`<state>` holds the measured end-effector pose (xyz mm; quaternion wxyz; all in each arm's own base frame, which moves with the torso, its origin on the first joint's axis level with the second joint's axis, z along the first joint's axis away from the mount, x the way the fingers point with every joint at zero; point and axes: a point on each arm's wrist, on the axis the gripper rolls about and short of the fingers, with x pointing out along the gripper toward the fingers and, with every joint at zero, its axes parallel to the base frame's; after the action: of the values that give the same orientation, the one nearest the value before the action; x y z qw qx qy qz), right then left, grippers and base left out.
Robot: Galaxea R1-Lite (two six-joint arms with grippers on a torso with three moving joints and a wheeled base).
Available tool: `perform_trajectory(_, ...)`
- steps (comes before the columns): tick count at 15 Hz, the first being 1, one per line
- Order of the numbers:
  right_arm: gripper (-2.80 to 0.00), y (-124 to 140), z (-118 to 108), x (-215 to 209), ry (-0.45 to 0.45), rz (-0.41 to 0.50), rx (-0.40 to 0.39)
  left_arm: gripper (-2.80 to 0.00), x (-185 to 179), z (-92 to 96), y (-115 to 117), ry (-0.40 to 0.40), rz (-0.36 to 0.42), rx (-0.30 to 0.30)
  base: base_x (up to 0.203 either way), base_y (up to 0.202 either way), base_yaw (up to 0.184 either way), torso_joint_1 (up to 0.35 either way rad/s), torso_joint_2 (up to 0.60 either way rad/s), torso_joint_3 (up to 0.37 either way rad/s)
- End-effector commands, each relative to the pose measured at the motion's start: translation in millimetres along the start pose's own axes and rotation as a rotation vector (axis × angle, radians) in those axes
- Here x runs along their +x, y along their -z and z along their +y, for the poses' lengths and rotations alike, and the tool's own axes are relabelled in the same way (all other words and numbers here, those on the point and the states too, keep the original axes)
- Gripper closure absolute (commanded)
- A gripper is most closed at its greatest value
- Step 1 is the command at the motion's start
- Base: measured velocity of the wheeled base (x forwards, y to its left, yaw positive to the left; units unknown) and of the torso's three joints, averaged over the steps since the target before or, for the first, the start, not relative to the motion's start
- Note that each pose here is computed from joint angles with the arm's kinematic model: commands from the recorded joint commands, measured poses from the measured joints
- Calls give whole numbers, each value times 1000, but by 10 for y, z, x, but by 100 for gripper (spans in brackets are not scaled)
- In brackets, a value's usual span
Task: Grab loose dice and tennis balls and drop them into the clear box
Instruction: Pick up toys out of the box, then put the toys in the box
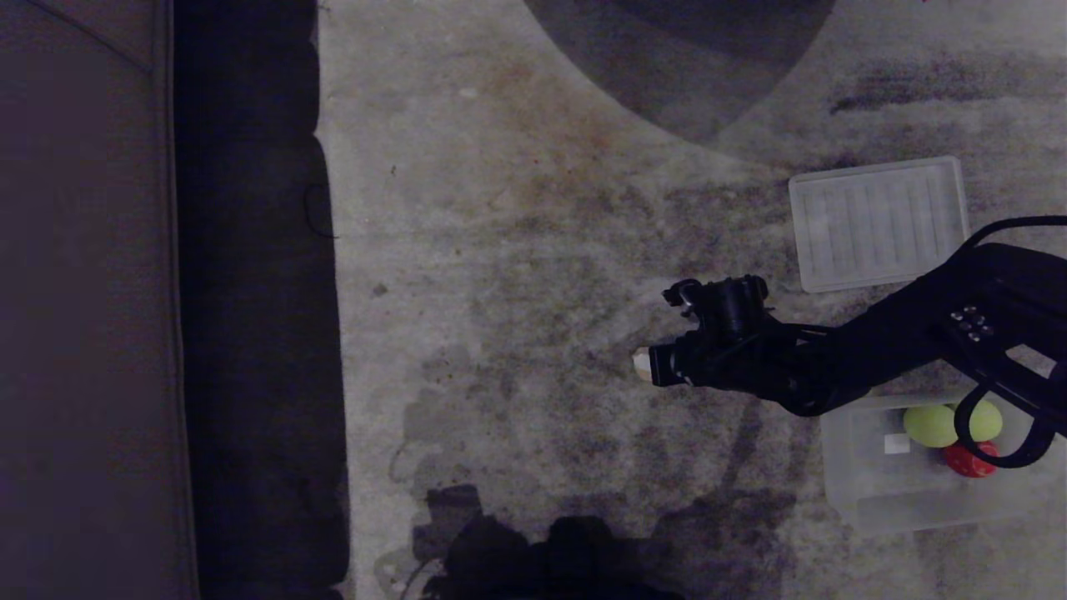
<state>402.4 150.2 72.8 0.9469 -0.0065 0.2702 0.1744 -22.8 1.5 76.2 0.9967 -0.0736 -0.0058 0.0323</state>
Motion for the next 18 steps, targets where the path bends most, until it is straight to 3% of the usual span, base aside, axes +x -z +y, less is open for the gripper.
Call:
perform_trajectory(1, 0, 0, 2, 3, -1, -2, 1, 0, 0, 0, 0, -1, -1, -2, 0, 0, 0, 0, 0, 0)
perform_trajectory(8, 0, -111, 8, -130, -3, -29, -1, 0, -1, 0, 0, 0, -2, -2, 0, 0, 0, 0, 0, 0)
perform_trajectory(18, 0, -582, -193, -1226, 63, -94, 17, 0, 0, 0, 0, -1, -1, -1, 0, 0, 0, 0, 0, 0)
